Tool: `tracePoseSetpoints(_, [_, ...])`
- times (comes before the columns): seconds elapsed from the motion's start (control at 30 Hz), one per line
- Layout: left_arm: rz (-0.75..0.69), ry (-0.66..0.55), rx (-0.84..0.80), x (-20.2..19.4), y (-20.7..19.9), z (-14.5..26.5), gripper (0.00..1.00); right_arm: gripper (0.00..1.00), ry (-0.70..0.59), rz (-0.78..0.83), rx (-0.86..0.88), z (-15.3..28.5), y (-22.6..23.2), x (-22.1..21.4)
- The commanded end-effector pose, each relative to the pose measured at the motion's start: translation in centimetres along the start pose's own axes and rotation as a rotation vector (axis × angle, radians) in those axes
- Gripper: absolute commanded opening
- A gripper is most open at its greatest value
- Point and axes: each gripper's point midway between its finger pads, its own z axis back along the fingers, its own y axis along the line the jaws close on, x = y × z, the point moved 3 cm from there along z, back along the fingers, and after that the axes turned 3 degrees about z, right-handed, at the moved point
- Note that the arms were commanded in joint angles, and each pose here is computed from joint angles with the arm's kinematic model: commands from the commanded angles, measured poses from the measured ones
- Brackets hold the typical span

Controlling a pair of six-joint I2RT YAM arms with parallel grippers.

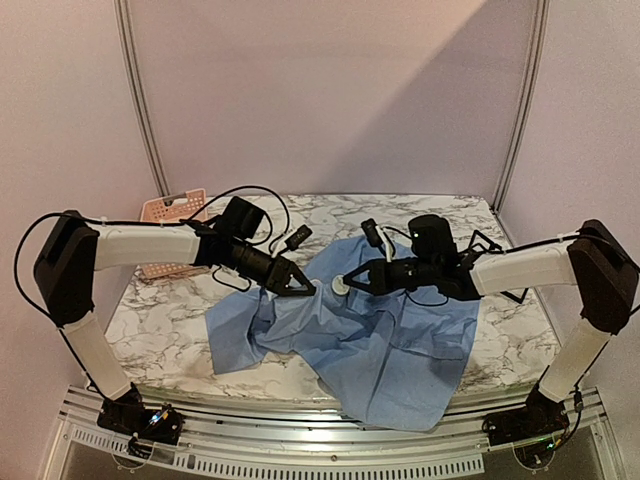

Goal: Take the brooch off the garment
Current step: Remove the brooch from the crumpled clothing, then pass from the right arm to the left

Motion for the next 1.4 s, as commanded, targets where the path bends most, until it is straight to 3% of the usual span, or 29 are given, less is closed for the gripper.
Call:
tracePoseSetpoints(0.0, [-0.114, -0.085, 0.057, 1.7, -1.9, 2.2, 0.61, 0.0, -0.083, 0.045, 0.015, 1.9, 1.6, 2.5])
tracePoseSetpoints(0.13, [-0.194, -0.226, 0.126, 3.8, -3.5, 5.3, 0.81, 0.0, -0.127, 0.062, 0.066, 3.2, 2.8, 4.8])
tracePoseSetpoints(0.23, [-0.245, -0.3, 0.127, 5.9, -5.7, 7.3, 0.89, 0.0, -0.132, 0.099, 0.102, 3.7, 4.2, 6.1])
tracePoseSetpoints(0.37, [-0.253, -0.305, 0.053, 7.8, -7.5, 7.4, 0.91, 0.0, -0.142, 0.146, 0.172, 4.5, 6.3, 7.7])
tracePoseSetpoints(0.5, [-0.212, -0.29, -0.019, 7.2, -6.6, 5.8, 0.9, 0.0, -0.143, 0.176, 0.259, 5.2, 8.3, 8.8])
tracePoseSetpoints(0.7, [-0.199, -0.283, -0.128, 6.1, -7.4, 5.3, 0.84, 0.0, -0.108, 0.176, 0.356, 5.4, 9.9, 9.0])
tracePoseSetpoints(1.13, [-0.195, -0.251, -0.196, 5.4, -8.5, 4.7, 0.51, 0.0, -0.046, 0.154, 0.435, 4.8, 10.4, 8.9])
tracePoseSetpoints(1.37, [-0.227, -0.235, -0.26, 4.9, -9.8, 4.5, 0.47, 0.0, -0.047, 0.144, 0.421, 4.5, 9.9, 8.6])
